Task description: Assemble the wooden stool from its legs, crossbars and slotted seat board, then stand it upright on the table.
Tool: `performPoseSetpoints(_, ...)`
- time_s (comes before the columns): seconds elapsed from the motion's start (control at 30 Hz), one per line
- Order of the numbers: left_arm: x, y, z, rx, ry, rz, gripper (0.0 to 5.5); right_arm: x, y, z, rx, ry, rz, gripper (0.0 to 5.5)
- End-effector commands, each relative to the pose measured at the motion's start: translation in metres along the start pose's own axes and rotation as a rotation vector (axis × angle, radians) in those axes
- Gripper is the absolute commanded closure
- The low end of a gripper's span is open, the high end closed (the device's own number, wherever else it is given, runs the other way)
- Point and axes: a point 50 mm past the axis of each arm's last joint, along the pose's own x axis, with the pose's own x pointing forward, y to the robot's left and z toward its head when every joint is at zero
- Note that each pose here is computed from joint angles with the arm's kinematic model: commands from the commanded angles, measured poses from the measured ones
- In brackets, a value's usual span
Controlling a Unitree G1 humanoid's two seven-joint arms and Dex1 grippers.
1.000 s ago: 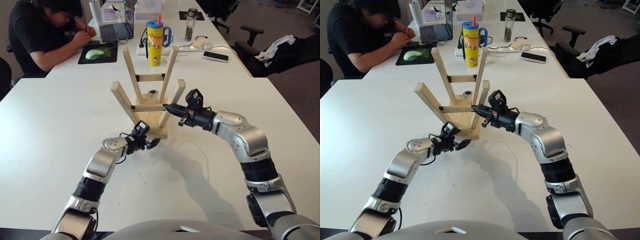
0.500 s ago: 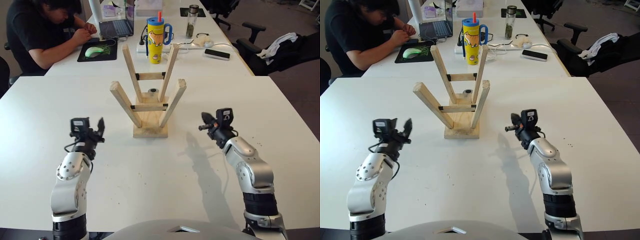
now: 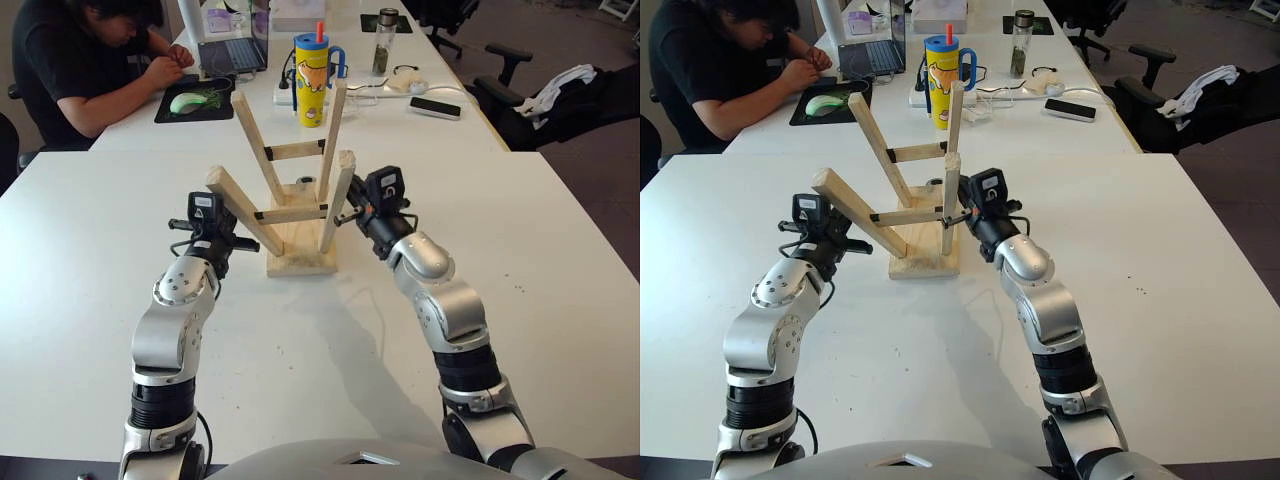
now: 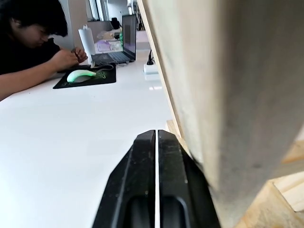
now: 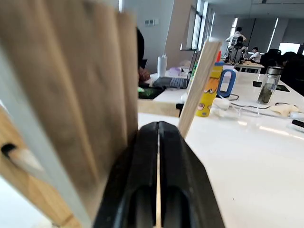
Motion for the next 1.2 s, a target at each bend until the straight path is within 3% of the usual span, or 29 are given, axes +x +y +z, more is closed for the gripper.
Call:
performPoseSetpoints(0.03, -0.005, 0.018, -0.022, -0.024, 0.105, 0.092, 5.47, -0.032, -0.047, -0.052, -0.056, 0.253, -0.255, 5.5)
performPoseSetpoints(0.1, -0.008, 0.025, -0.027, -0.031, 0.116, 0.129, 5.47, -0.041, -0.062, -0.057, -0.066, 0.283, -0.308, 5.5)
performPoseSetpoints(0.17, -0.01, 0.037, -0.016, -0.032, 0.02, 0.212, 5.47, -0.037, -0.072, -0.036, -0.062, 0.168, -0.337, 5.5)
performPoseSetpoints(0.23, -0.011, 0.051, 0.028, -0.025, -0.255, 0.292, 5.47, -0.026, -0.07, 0.014, -0.005, -0.12, -0.308, 5.5)
performPoseSetpoints(0.37, -0.018, 0.037, 0.123, 0.058, -0.76, 0.162, 5.47, -0.024, -0.045, 0.11, 0.028, -0.595, -0.16, 5.5)
performPoseSetpoints(0.47, -0.028, 0.024, 0.165, 0.137, -0.964, 0.103, 5.47, -0.03, -0.028, 0.155, 0.029, -0.788, -0.075, 5.5)
performPoseSetpoints(0.6, -0.034, 0.019, 0.185, 0.153, -1.064, 0.096, 5.47, -0.039, -0.02, 0.186, -0.057, -0.927, -0.042, 5.5)
performPoseSetpoints(0.67, -0.031, 0.019, 0.182, 0.154, -1.041, 0.102, 5.47, -0.039, -0.018, 0.188, -0.092, -0.936, -0.032, 5.5)
performPoseSetpoints(0.73, -0.021, 0.021, 0.166, 0.145, -0.933, 0.119, 5.47, -0.023, -0.013, 0.176, -0.044, -0.829, 0.007, 5.5)
performPoseSetpoints(0.8, 0.011, 0.015, 0.115, 0.204, -0.558, 0.054, 5.47, 0.016, -0.001, 0.12, 0.119, -0.392, 0.079, 5.5)
performPoseSetpoints(0.83, 0.023, 0.011, 0.066, 0.173, -0.267, 0.002, 5.47, 0.027, 0.014, 0.067, 0.179, -0.049, 0.154, 5.5)
performPoseSetpoints(0.87, 0.023, 0.003, 0.02, 0.172, -0.019, -0.089, 5.47, 0.025, 0.024, 0.029, 0.236, 0.161, 0.193, 5.5)
performPoseSetpoints(0.93, 0.005, -0.006, -0.031, 0.113, 0.214, -0.163, 5.47, 0.014, 0.032, -0.009, 0.379, 0.33, 0.216, 5.5)
performPoseSetpoints(1.0, -0.005, -0.013, -0.047, 0.069, 0.293, -0.215, 5.47, 0.005, 0.027, -0.024, 0.46, 0.379, 0.168, 5.5)
performPoseSetpoints(1.07, -0.002, -0.012, -0.042, 0.062, 0.296, -0.228, 5.47, 0.003, 0.02, -0.022, 0.45, 0.379, 0.141, 5.5)
performPoseSetpoints(1.2, 0.02, 0.012, 0.011, 0.106, 0.024, -0.045, 5.47, 0.019, -0.004, 0.026, 0.353, 0.084, 0.106, 5.5)
